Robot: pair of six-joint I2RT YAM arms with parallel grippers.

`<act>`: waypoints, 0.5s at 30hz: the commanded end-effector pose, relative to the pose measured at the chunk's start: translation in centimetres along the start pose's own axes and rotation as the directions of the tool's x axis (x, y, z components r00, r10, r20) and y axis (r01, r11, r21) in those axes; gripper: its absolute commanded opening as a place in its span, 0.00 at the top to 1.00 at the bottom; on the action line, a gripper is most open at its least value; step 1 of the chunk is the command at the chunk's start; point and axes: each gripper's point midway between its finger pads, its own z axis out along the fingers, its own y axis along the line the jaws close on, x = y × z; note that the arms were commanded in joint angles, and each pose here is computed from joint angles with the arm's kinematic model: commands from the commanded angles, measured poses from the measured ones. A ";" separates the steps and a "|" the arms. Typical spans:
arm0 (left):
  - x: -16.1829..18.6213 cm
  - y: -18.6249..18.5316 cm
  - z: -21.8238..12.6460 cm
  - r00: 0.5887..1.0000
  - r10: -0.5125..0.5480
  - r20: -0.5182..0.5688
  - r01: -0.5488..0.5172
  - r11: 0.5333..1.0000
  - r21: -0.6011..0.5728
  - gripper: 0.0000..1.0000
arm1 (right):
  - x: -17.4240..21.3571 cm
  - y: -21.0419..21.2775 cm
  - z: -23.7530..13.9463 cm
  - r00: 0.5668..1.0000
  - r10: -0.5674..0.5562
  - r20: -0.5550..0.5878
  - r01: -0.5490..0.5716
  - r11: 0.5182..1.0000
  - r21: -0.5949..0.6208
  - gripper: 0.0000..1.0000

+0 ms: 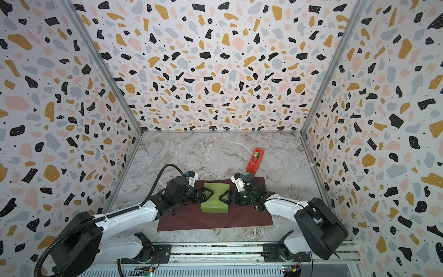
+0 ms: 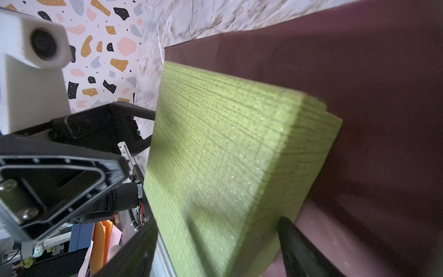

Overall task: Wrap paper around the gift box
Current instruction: 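Carry the green box with both grippers and lower it onto the maroon paper center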

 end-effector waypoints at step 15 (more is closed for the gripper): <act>0.7 -0.6 -0.8 1.000 0.012 -0.014 -0.011 0.998 0.062 0.15 | -1.6 1.1 0.8 0.999 -0.038 0.006 0.039 0.999 -0.018 0.21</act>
